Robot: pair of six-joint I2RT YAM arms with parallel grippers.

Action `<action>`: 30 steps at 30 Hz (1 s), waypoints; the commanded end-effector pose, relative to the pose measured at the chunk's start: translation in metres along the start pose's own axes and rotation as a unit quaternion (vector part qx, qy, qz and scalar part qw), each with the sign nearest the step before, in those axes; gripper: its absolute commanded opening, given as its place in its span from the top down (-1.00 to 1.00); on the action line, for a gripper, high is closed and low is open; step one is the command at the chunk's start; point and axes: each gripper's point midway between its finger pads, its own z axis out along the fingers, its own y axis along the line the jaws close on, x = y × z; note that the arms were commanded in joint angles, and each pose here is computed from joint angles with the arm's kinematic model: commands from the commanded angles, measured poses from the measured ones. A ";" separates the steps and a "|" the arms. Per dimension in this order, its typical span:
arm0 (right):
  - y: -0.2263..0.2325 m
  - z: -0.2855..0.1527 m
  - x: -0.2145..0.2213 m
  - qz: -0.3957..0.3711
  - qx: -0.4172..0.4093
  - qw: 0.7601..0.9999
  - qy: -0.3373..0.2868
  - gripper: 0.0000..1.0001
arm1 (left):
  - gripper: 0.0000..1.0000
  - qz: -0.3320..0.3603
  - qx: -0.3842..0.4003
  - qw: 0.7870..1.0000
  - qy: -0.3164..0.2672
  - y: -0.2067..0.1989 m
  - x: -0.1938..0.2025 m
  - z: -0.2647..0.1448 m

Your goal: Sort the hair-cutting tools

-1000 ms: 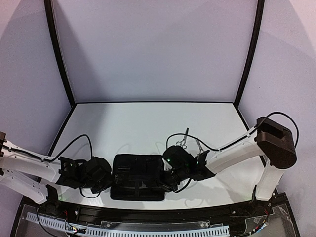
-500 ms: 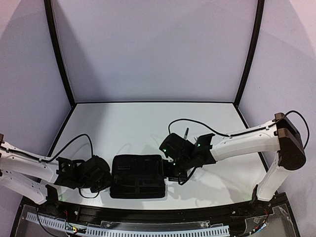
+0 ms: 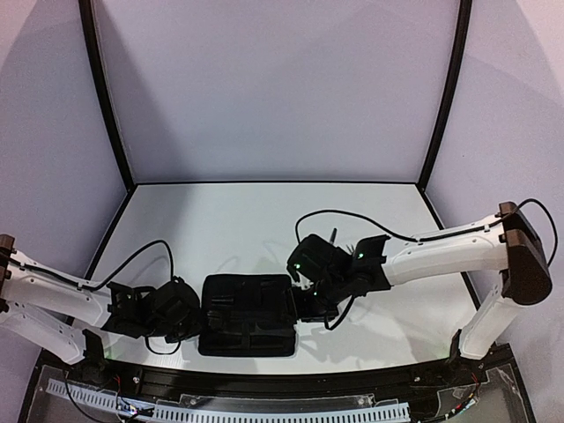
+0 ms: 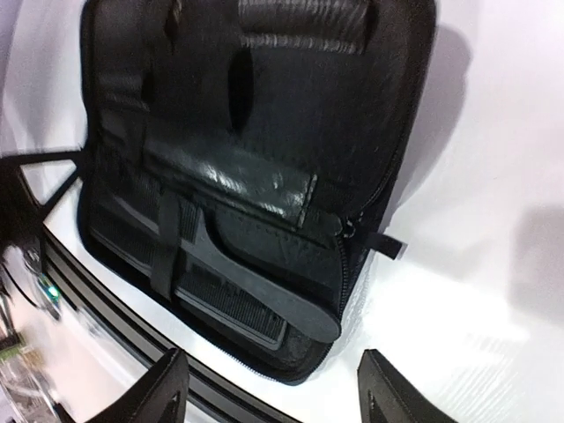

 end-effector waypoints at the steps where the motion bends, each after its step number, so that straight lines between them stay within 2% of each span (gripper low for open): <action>1: -0.007 0.016 0.020 -0.022 0.022 0.998 0.047 -0.24 | 0.98 0.012 0.006 1.000 0.004 0.001 0.003 0.003; 10: -0.011 0.036 0.032 -0.008 0.044 0.996 0.076 0.17 | 0.98 0.011 0.003 1.000 0.008 0.003 0.005 0.004; 18: -0.011 0.043 0.031 0.004 0.053 0.996 0.075 0.35 | 0.98 0.010 -0.001 1.000 0.011 0.004 0.006 0.005; 23: -0.005 0.039 0.027 -0.007 0.064 0.996 0.068 0.55 | 0.98 0.013 -0.002 1.000 0.013 0.004 0.007 0.005; 30: 0.016 0.044 0.026 -0.023 0.059 0.995 0.075 0.67 | 0.98 0.015 0.003 1.000 0.020 0.001 0.009 0.005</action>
